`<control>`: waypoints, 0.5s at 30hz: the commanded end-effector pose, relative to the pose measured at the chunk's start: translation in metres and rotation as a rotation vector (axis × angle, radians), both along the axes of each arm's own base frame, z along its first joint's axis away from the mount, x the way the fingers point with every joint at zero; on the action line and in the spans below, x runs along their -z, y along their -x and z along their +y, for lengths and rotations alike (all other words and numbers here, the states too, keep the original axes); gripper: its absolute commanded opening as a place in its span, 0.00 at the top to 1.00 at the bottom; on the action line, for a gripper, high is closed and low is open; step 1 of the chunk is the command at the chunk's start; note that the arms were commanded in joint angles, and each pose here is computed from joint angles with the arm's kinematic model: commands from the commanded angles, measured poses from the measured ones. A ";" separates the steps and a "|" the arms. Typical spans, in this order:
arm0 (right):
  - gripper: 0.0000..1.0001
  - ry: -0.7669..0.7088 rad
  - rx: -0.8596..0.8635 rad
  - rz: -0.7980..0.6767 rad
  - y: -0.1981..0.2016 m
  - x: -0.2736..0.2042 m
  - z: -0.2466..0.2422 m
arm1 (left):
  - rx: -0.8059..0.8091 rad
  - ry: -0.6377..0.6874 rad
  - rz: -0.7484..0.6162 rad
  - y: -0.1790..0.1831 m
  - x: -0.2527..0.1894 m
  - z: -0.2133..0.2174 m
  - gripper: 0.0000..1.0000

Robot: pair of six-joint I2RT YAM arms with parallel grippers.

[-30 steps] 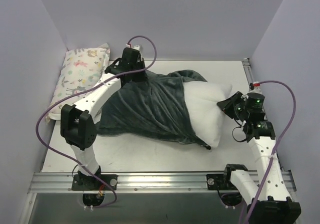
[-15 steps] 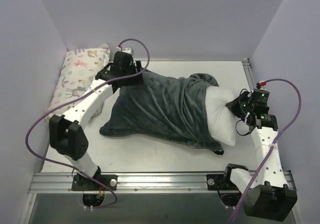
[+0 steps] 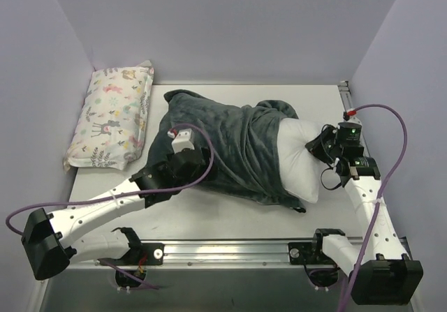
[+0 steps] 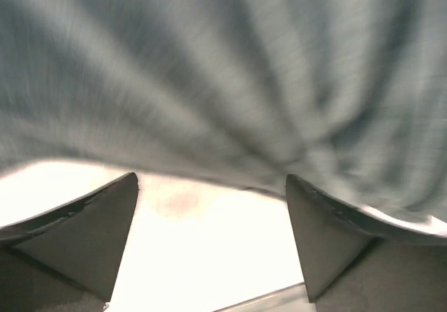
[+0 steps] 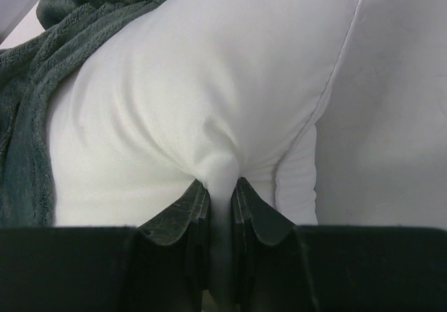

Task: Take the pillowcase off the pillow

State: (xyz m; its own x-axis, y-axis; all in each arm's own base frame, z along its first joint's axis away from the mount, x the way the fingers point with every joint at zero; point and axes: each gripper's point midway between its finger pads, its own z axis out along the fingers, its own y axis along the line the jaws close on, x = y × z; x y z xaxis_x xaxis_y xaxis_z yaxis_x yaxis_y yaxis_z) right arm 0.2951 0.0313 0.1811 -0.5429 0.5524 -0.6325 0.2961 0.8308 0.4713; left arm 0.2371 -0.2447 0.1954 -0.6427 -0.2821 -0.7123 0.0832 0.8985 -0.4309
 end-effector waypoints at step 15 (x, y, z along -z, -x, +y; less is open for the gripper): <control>1.00 0.043 -0.029 -0.056 0.002 -0.021 0.004 | -0.116 0.267 -0.280 -0.050 -0.013 0.007 0.52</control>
